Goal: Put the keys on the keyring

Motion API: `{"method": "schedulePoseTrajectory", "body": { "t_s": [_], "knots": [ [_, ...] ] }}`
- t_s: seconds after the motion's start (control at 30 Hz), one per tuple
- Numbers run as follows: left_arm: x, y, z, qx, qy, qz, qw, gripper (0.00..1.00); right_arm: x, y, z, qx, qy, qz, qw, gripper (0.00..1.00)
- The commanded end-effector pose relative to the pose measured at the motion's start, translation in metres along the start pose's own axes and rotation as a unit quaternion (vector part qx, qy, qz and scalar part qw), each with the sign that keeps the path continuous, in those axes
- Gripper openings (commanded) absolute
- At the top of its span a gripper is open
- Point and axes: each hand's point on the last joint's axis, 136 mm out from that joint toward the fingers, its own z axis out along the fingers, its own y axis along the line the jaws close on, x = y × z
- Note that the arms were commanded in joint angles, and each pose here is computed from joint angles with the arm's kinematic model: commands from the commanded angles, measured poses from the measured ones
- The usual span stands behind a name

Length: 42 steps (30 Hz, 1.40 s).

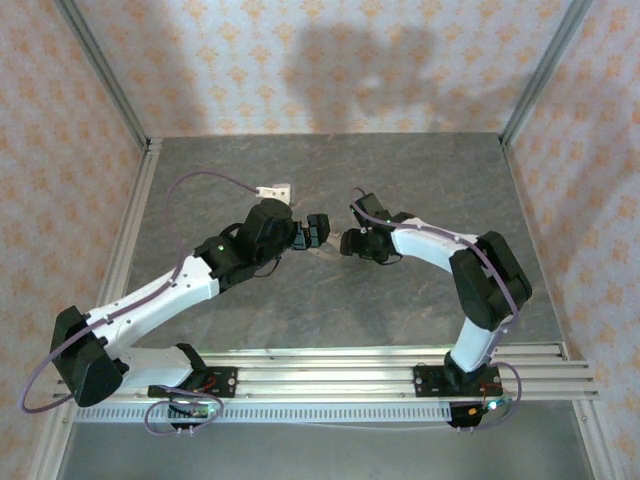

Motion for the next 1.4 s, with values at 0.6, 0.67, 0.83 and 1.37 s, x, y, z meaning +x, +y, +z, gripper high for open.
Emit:
{"method": "schedulePoseTrajectory", "body": {
  "t_s": [0.6, 0.67, 0.83, 1.37],
  "knots": [
    [-0.005, -0.008, 0.009, -0.014, -0.004, 0.008, 1.000, 1.00, -0.012, 0.018, 0.023, -0.040, 0.002, 0.011, 0.999, 0.55],
    [-0.004, -0.009, 0.009, -0.013, -0.004, 0.008, 1.000, 1.00, -0.012, 0.022, 0.022, -0.049, 0.001, 0.014, 0.999, 0.54],
    [-0.003, -0.010, 0.010, -0.011, -0.003, 0.009, 1.000, 1.00, -0.012, 0.034, 0.019, -0.064, -0.001, 0.013, 0.998, 0.53],
    [0.000, -0.010, 0.009, -0.014, -0.002, 0.014, 1.000, 1.00, -0.008, 0.065, 0.017, -0.087, 0.007, -0.009, 0.996, 0.54]
  ]
}}
